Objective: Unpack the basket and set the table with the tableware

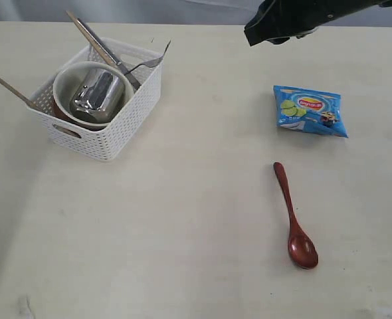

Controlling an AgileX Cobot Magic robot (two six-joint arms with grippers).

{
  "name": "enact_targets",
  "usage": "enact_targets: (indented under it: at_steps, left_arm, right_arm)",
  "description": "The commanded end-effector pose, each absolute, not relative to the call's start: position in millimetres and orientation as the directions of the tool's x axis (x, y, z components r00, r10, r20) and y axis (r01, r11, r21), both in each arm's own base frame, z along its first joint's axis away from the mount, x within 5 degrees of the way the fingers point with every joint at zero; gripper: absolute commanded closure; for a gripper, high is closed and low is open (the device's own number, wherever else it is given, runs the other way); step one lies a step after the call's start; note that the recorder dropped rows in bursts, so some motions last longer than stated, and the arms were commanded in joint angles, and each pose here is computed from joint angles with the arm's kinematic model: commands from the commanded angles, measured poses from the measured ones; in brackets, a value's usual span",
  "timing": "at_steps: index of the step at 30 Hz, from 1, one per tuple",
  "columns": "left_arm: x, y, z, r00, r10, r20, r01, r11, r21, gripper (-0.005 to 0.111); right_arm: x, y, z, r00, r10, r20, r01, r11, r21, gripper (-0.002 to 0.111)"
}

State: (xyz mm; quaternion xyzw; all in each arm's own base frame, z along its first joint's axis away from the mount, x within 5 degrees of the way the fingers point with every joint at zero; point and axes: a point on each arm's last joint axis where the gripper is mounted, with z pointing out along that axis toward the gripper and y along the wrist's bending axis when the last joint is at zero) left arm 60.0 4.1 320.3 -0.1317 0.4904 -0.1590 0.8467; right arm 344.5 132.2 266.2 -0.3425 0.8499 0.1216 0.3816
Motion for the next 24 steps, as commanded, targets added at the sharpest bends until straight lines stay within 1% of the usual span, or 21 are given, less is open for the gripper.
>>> enact_targets:
  at_steps: [1,3,5,6,7,8,9,10,13,15,19,20,22,24]
  left_arm:
    - [97,11,352,0.156,-0.343,-0.926,-0.056,0.933,-0.355,0.107]
    - [122,14,354,0.039,-0.356,-0.934,-0.106,0.928,-0.358,0.106]
    - [149,17,346,-0.063,-0.365,-0.929,-0.146,0.924,-0.354,0.106]
    - [173,19,329,-0.16,-0.376,-0.913,-0.183,0.92,-0.347,0.106]
    - [186,21,317,-0.218,-0.382,-0.898,-0.204,0.918,-0.341,0.106]
    - [207,23,296,-0.31,-0.381,-0.871,-0.235,0.919,-0.318,0.106]
    - [216,24,284,-0.346,-0.365,-0.864,-0.238,0.925,-0.296,0.106]
    - [232,25,265,-0.374,-0.362,-0.854,-0.238,0.927,-0.289,0.106]
    - [241,25,234,-0.368,-0.384,-0.847,-0.236,0.92,-0.314,0.106]
    - [238,24,224,-0.383,-0.399,-0.833,-0.247,0.913,-0.323,0.106]
    - [240,24,216,-0.401,-0.399,-0.825,-0.252,0.914,-0.319,0.105]
    - [242,24,213,-0.405,-0.399,-0.823,-0.253,0.913,-0.319,0.1]
    - [245,25,206,-0.42,-0.41,-0.81,-0.263,0.909,-0.324,0.078]
    - [248,25,201,-0.427,-0.411,-0.805,-0.266,0.908,-0.323,0.054]
  right_arm:
    - [345,130,266,-0.473,-0.492,-0.731,-0.672,0.738,-0.063,0.07]
    - [345,130,266,-0.473,-0.492,-0.731,-0.672,0.738,-0.063,0.07]
    - [345,130,266,-0.474,-0.491,-0.731,-0.671,0.739,-0.061,0.07]
    - [345,130,266,-0.476,-0.49,-0.731,-0.67,0.74,-0.06,0.07]
    - [345,130,266,-0.476,-0.488,-0.731,-0.67,0.741,-0.058,0.07]
    - [345,131,266,-0.479,-0.483,-0.733,-0.668,0.742,-0.053,0.07]
    - [345,131,266,-0.481,-0.478,-0.735,-0.666,0.744,-0.048,0.07]
    - [345,131,266,-0.483,-0.474,-0.736,-0.665,0.745,-0.044,0.07]
    - [345,131,266,-0.483,-0.474,-0.736,-0.665,0.745,-0.044,0.07]
    - [345,131,267,-0.479,-0.471,-0.741,-0.66,0.749,-0.05,0.07]
    - [346,131,267,-0.479,-0.462,-0.747,-0.654,0.755,-0.048,0.07]
    - [346,131,267,-0.479,-0.462,-0.747,-0.654,0.755,-0.048,0.07]
    - [346,131,267,-0.483,-0.452,-0.75,-0.65,0.759,-0.038,0.07]
    - [346,131,267,-0.484,-0.453,-0.748,-0.652,0.757,-0.036,0.07]
